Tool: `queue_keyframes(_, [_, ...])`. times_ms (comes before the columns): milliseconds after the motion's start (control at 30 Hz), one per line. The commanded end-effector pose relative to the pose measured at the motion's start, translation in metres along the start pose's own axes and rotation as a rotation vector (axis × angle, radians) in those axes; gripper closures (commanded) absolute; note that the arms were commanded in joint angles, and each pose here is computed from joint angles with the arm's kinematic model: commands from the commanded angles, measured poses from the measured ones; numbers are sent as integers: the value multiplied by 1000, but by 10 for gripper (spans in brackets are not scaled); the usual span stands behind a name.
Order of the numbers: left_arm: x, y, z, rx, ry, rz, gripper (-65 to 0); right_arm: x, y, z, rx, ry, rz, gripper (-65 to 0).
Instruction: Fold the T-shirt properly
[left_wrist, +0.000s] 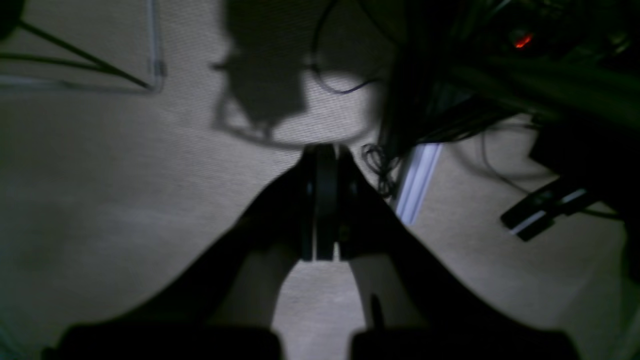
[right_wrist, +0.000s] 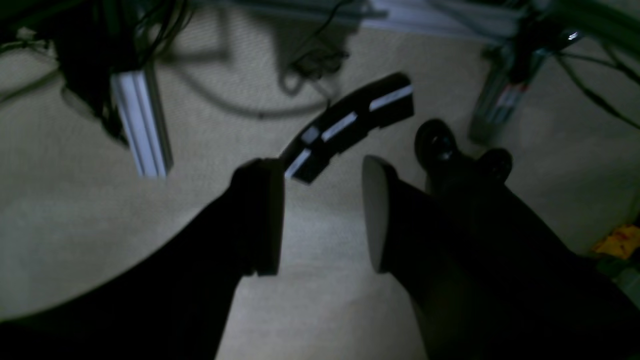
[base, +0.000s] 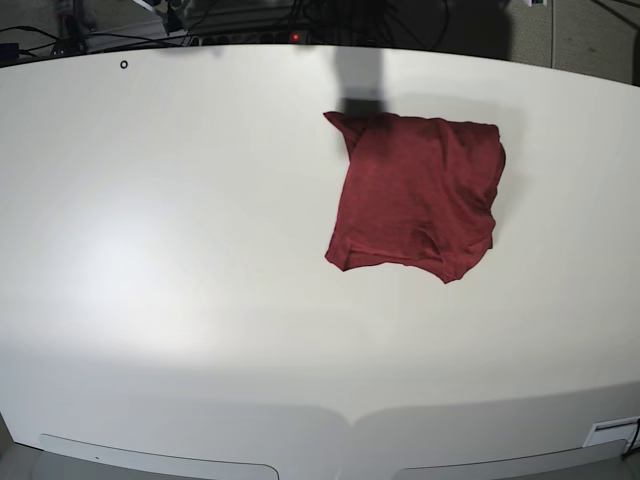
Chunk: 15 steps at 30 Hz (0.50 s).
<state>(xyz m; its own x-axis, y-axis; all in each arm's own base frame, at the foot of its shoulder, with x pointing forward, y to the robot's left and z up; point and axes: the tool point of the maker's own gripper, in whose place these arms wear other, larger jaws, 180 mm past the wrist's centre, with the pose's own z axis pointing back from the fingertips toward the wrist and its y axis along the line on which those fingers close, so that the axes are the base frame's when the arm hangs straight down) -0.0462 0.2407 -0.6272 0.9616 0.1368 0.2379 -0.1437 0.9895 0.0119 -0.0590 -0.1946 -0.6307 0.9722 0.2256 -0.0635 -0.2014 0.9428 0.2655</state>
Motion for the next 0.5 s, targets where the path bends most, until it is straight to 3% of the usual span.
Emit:
queue_keyframes(0, [-1,3,-1,13,4,-23,0,-1,-9,2,-24,-2,-2,-249])
queue_keyframes(167, [6,-13,-15,24,28,-17,0,8,-28,3,-124,-41,22,-249])
queue_keyframes(467, [9,-24,-18,3,16,-8,0,12,-28,3,-126,-61,40,-249])
